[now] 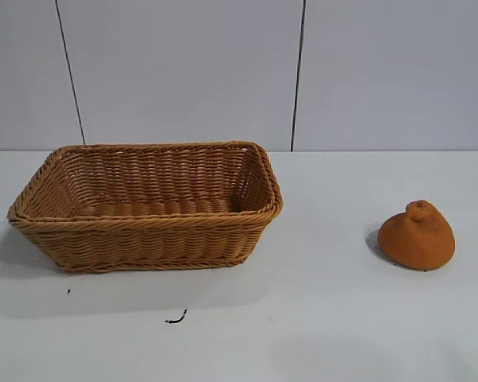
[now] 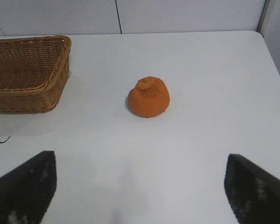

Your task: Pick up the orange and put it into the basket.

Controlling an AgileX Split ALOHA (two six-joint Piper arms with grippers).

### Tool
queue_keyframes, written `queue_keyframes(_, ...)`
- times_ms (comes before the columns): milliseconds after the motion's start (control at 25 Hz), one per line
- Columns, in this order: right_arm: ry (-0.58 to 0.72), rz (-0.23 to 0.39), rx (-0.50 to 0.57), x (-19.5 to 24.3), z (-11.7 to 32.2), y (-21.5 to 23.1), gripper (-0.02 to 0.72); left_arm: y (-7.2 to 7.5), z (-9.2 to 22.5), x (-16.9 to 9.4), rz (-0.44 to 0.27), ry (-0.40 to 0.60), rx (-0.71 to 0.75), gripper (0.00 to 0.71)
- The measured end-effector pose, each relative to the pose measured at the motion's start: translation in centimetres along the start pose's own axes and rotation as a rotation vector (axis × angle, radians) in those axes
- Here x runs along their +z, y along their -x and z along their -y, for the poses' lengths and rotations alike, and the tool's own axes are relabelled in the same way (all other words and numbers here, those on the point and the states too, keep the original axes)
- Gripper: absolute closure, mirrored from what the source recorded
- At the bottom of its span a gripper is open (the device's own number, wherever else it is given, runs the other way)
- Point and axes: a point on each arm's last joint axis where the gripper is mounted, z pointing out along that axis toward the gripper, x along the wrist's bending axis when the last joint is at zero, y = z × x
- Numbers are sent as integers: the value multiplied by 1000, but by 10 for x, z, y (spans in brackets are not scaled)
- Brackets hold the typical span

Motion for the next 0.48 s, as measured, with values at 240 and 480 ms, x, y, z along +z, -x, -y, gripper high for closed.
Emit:
queue_keyframes(240, 0, 0, 0, 0, 0, 0, 29, 0, 0, 0, 0, 0, 0, 44)
queue_keyframes(480, 1, 8, 2, -1, -6, 1, 29, 0, 0, 0, 0, 0, 0, 44)
